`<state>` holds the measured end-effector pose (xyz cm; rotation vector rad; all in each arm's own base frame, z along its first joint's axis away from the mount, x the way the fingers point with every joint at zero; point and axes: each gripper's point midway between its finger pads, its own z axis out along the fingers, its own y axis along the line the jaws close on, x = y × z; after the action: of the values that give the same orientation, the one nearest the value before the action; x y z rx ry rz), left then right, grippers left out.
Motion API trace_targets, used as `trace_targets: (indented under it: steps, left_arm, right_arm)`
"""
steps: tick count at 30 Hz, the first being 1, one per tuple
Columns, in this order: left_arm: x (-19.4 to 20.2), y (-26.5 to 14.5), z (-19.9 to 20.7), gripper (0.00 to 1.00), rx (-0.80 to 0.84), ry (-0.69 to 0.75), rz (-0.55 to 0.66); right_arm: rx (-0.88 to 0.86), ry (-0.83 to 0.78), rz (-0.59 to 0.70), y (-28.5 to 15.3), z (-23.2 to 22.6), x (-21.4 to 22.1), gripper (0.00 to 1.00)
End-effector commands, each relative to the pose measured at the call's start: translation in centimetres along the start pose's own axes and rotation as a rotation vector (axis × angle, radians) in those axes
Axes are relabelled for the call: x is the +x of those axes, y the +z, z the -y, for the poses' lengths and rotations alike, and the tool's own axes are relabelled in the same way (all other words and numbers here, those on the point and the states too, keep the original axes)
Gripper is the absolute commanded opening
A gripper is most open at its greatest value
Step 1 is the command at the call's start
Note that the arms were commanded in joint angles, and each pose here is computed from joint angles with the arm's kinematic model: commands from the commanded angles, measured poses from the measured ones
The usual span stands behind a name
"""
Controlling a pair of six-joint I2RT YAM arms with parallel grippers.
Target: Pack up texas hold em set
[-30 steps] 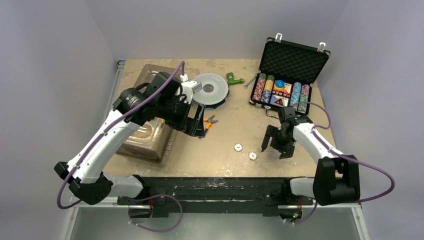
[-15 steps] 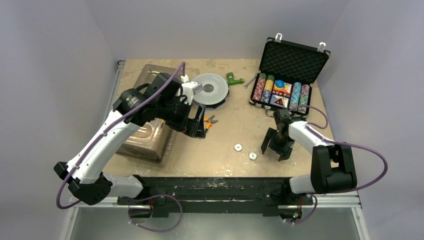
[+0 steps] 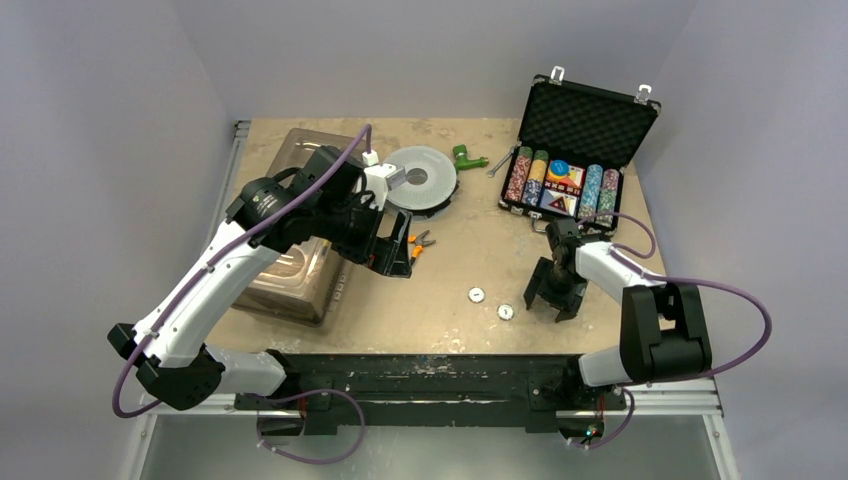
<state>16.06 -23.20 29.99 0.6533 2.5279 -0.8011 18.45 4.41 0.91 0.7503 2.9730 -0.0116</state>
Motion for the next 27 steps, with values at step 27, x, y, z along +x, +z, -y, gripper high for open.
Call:
trace_targets:
  steps: [27]
  left_arm:
    - [-0.6,-0.6,0.3,0.99,0.003,0.034,0.035]
  right_arm:
    - [-0.053,0.002,0.145,-2.0,-1.6,-3.4,0.29]
